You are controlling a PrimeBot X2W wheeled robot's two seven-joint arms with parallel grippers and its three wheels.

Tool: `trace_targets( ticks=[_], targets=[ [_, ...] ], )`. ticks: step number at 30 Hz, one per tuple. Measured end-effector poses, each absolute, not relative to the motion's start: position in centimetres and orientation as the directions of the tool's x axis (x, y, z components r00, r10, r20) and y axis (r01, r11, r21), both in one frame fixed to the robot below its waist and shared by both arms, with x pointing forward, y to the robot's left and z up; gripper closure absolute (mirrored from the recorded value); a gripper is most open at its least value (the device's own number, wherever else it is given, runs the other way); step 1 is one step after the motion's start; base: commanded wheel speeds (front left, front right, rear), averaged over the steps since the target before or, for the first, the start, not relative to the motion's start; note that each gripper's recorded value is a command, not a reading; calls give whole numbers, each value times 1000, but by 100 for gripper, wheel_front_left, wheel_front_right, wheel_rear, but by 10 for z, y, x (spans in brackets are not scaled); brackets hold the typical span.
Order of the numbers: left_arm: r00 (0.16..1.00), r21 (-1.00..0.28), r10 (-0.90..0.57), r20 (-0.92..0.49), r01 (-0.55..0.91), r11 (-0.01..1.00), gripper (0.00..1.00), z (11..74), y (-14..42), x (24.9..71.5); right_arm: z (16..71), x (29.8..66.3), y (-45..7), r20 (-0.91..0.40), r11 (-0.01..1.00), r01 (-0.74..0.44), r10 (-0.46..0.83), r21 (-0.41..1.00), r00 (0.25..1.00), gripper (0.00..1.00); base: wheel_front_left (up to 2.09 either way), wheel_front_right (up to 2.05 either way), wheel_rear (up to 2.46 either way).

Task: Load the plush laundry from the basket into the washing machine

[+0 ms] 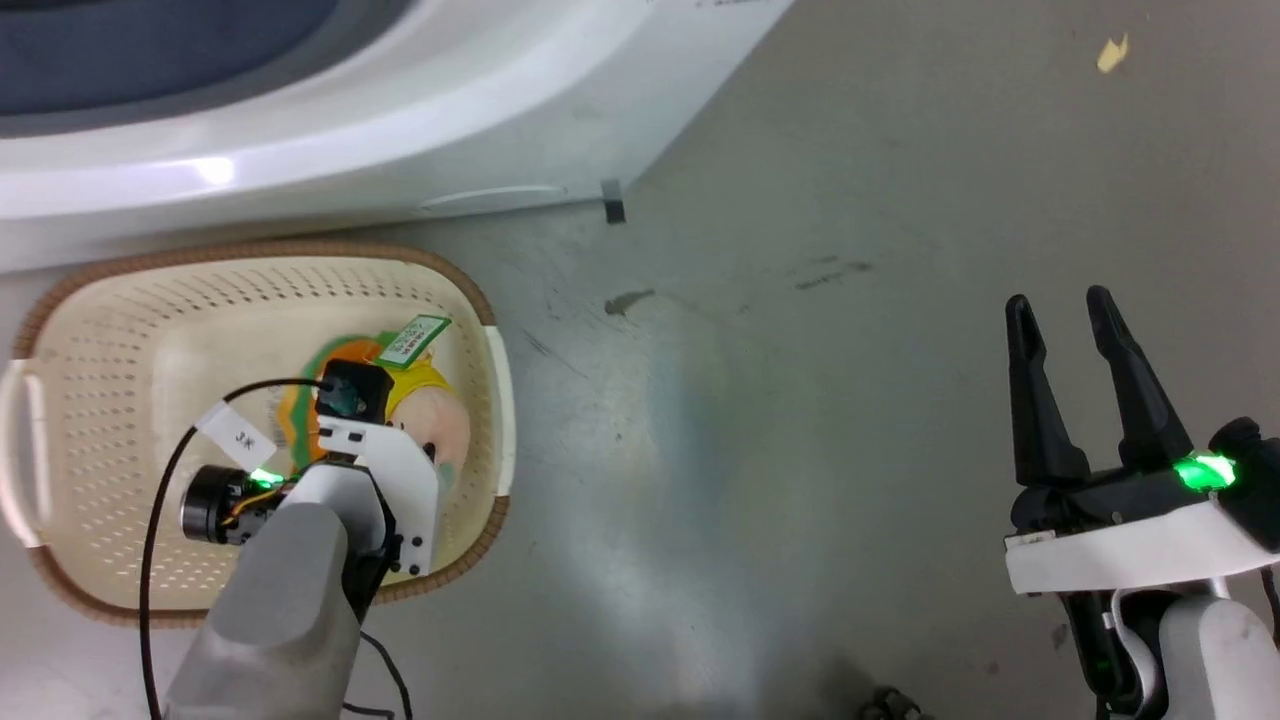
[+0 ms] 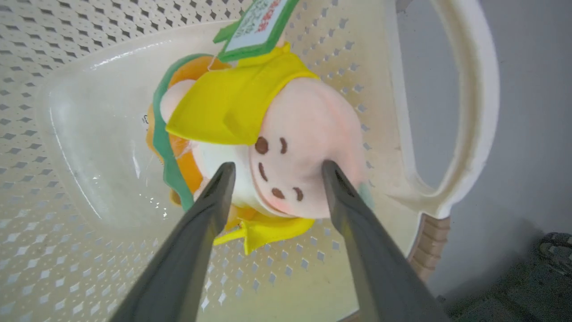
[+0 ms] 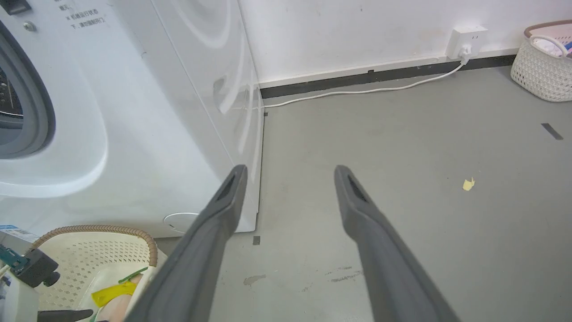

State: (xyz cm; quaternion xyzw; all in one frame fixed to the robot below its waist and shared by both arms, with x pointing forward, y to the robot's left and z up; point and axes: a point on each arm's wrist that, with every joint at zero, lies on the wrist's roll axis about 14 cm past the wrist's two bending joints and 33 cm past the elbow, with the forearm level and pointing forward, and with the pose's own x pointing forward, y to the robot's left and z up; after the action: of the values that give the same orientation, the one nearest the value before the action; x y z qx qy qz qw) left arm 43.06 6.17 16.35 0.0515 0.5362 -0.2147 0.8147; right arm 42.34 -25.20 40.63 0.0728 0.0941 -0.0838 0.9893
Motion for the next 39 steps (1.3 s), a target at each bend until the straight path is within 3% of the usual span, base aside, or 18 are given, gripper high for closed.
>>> trace_targets(
  ticks=[8, 10, 17, 24, 34, 39],
  targets=[
    [270, -164, -288, -919, 403, 900, 0, 135, 54, 431, 391, 421, -261, -228, 969, 215, -183, 122, 956, 0, 0, 0, 0],
    [252, -162, -281, -926, 406, 899, 100, 128, 54, 429, 388, 420, -264, -236, 967, 224, -191, 123, 953, 0, 0, 0, 0],
    [230, -168, -276, -933, 399, 901, 100, 113, 54, 424, 392, 424, -271, -210, 962, 242, -212, 126, 954, 0, 0, 0, 0],
    [267, -164, -265, -927, 347, 923, 100, 126, 63, 425, 413, 427, -276, -144, 961, 243, -224, 131, 964, 0, 0, 0, 0],
    [450, -167, -299, -842, 310, 936, 100, 187, 74, 428, 469, 418, -270, 12, 969, 207, -210, 133, 978, 0, 0, 0, 0],
    [586, -155, -311, -748, 302, 941, 100, 236, 89, 414, 506, 410, -252, 113, 978, 143, -161, 152, 980, 0, 0, 0, 0]
  ],
)
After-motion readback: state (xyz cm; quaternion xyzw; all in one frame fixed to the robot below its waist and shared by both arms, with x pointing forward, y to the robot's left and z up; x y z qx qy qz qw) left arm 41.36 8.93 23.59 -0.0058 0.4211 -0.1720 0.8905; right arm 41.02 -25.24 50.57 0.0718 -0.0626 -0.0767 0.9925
